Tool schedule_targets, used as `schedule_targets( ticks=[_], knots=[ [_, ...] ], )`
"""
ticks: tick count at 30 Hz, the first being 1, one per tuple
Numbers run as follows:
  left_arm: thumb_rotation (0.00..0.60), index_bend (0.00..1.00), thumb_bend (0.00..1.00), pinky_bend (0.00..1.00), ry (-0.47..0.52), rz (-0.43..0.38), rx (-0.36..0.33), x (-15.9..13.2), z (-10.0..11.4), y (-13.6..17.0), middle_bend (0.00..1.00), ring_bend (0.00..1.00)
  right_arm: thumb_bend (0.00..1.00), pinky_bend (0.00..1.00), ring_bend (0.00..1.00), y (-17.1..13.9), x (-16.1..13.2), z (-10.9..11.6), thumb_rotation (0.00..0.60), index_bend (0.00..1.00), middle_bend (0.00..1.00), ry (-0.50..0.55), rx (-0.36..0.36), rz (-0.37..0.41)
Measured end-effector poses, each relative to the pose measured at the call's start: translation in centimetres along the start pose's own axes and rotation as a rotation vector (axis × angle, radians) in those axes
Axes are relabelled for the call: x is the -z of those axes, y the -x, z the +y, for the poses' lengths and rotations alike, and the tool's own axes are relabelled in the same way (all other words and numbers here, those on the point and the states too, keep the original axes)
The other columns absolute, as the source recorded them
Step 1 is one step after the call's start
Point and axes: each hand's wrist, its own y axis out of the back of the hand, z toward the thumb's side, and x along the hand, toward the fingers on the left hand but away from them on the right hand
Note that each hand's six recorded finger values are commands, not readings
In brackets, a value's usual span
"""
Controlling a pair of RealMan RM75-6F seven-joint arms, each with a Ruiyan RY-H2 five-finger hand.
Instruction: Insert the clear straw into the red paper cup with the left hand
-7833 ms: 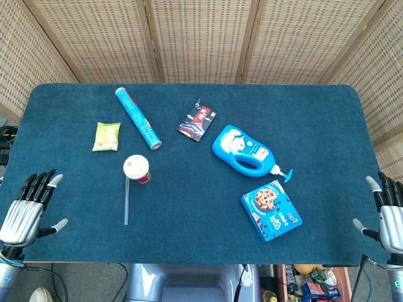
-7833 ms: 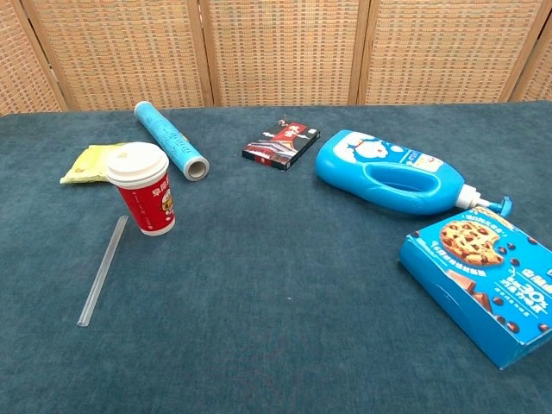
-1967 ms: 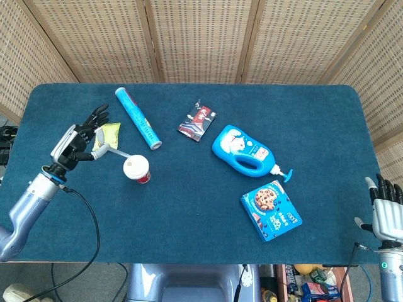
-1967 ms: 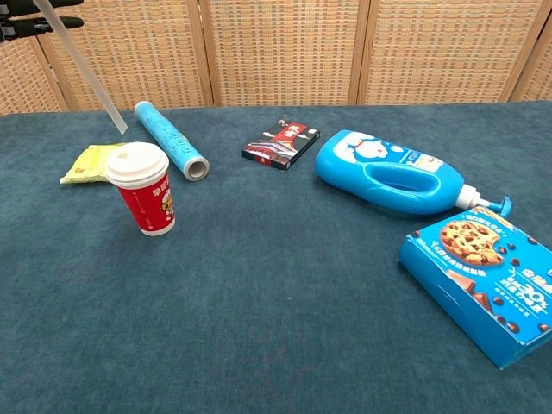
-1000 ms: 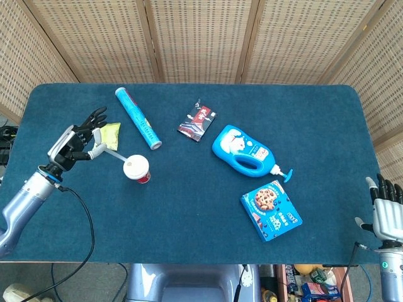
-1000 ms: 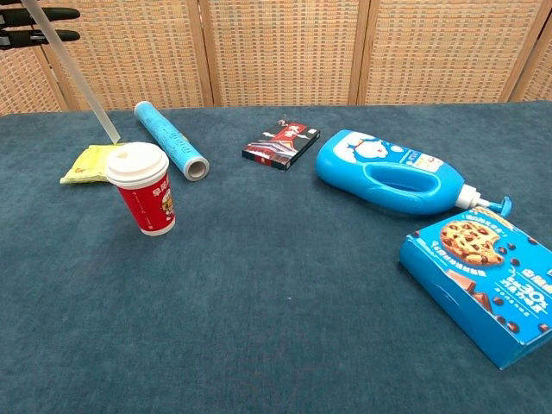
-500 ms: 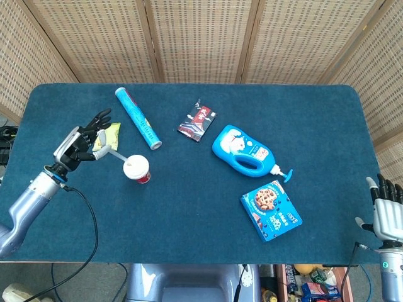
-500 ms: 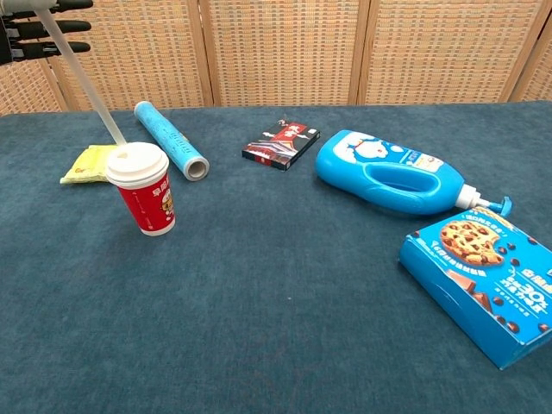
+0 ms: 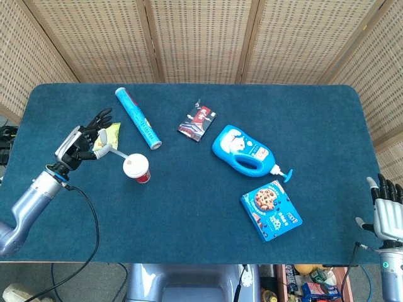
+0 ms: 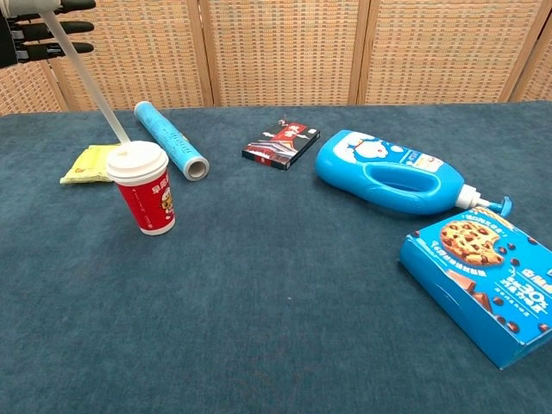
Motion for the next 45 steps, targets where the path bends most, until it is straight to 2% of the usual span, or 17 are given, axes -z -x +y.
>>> schedule_targets(
  ticks=[25,45],
  knots=[
    [0.6,0.66,0.51,0.0,0.014,0.011,0.009,0.13,-0.03,0.28,0.0,0.0,0.0,0.0,0.0,0.03,0.05,0.02,0.6,0.0,0.0,0.0,0.001,-0.001],
    [0.6,0.66,0.5,0.0,0.012,0.013,-0.013,0.32,0.44,0.34,0.0,0.0,0.0,0.0,0.0,0.01,0.04,0.04,0.6,0.0,0.0,0.001,0.001,0.0]
  ],
)
